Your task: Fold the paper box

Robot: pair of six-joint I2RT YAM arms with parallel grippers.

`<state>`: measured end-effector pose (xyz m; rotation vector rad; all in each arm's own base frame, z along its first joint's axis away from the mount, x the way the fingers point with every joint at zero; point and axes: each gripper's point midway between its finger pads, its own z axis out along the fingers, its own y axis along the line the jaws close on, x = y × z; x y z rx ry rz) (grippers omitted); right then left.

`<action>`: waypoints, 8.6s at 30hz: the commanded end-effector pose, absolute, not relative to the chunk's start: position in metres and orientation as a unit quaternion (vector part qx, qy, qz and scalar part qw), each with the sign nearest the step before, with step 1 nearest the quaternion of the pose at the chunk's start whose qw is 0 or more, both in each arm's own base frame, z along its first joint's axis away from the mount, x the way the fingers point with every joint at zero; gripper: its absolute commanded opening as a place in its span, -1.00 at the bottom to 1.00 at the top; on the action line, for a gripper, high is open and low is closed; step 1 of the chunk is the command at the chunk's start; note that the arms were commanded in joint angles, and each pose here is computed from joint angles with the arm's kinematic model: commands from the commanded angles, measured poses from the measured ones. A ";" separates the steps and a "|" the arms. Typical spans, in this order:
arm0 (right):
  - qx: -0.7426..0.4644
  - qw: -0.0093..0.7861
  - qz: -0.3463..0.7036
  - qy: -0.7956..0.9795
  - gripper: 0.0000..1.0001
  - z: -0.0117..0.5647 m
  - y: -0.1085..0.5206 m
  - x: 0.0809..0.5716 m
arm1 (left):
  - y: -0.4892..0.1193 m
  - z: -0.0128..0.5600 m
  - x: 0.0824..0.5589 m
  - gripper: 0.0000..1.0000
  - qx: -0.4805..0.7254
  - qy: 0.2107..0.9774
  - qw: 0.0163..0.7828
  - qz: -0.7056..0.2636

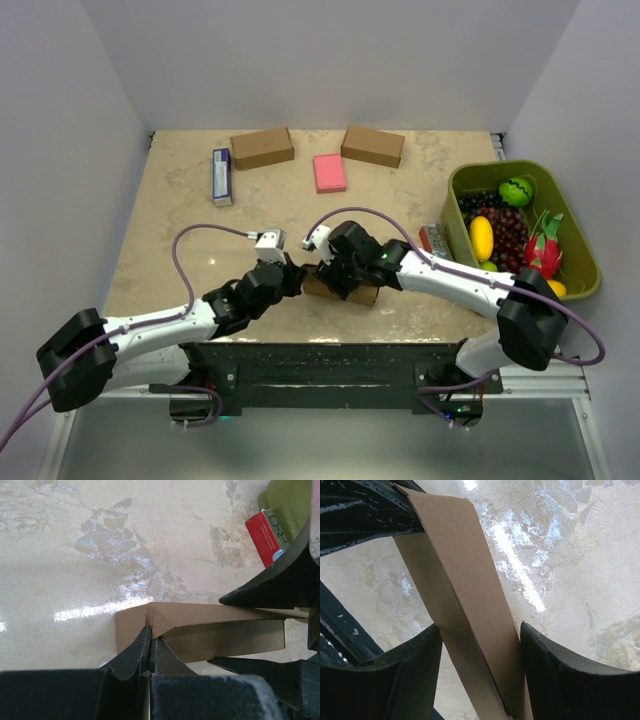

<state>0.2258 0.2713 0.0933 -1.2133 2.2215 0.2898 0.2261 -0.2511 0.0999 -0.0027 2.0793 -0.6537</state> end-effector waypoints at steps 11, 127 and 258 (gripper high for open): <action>-0.253 0.371 0.011 0.894 0.75 0.170 0.208 0.250 | -0.209 0.023 0.181 -1.00 0.107 0.934 0.326 -0.099; -0.151 0.176 0.226 0.946 -1.00 0.143 0.233 0.238 | -0.254 0.037 0.190 -1.00 0.236 0.909 0.345 0.008; -0.059 0.372 0.050 0.925 0.39 0.169 0.145 0.192 | -0.279 0.080 0.204 -1.00 0.280 0.891 0.358 0.006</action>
